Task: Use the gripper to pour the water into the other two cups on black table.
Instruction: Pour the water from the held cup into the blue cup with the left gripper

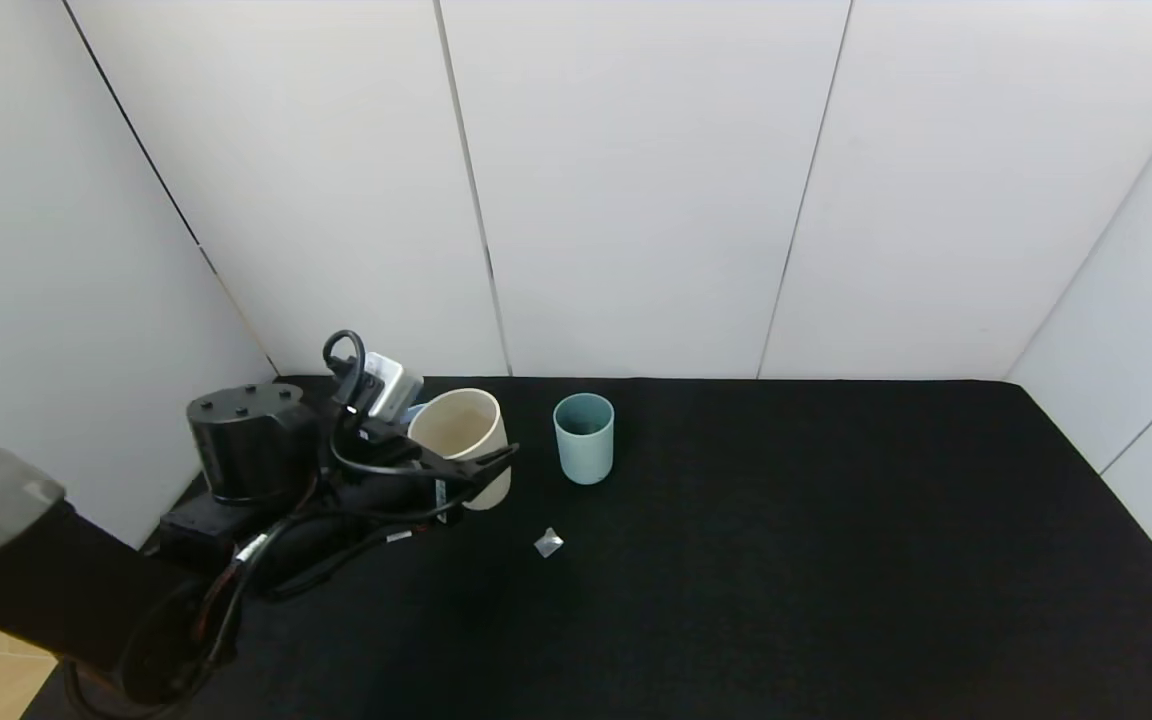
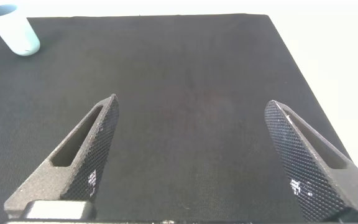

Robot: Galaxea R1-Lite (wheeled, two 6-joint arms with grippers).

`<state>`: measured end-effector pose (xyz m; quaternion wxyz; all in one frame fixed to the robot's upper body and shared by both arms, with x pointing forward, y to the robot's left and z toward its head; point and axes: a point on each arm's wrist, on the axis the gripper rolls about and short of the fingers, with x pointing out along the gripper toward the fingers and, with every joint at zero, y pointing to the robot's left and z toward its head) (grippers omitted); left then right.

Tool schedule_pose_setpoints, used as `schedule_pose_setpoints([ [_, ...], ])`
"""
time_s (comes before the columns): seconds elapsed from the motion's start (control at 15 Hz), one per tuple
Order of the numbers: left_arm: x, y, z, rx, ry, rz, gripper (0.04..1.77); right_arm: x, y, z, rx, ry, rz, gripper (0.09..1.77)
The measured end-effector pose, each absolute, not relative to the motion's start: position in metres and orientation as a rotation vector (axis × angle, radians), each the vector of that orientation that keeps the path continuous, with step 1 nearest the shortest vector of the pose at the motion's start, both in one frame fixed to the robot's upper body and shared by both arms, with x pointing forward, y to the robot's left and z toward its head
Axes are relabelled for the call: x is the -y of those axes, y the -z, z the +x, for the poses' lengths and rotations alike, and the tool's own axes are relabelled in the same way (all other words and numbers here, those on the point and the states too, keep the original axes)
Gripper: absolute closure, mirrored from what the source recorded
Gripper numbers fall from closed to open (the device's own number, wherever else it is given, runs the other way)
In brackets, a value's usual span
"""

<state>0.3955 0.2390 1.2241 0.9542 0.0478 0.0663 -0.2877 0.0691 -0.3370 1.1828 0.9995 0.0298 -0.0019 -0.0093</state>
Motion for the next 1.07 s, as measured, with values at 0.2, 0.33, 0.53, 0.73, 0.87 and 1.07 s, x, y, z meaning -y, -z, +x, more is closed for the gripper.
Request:
schedule_pose_setpoints([
  [0.2,-0.252,-1.253,0.401,-0.127,0.545,0.101,0.52,0.337,-1.183,0.069,0.004,0.018,0.059,0.15],
  [0.33,-0.265,-1.268,0.405,-0.132,0.508,0.111,0.52,0.337,-1.183,0.069,0.004,0.019,0.060,0.15],
  [0.53,-0.288,-1.285,0.410,-0.179,0.441,0.150,0.52,0.337,-1.183,0.069,0.004,0.019,0.060,0.15],
  [0.73,-0.314,-1.302,0.417,-0.190,0.374,0.219,0.52,0.337,-1.183,0.069,0.004,0.018,0.060,0.15],
  [0.87,-0.329,-1.308,0.422,-0.225,0.344,0.283,0.52,0.337,-1.183,0.069,0.004,0.019,0.060,0.15],
  [1.07,-0.343,-1.317,0.430,-0.249,0.312,0.340,0.52,0.337,-1.183,0.069,0.004,0.018,0.060,0.15],
])
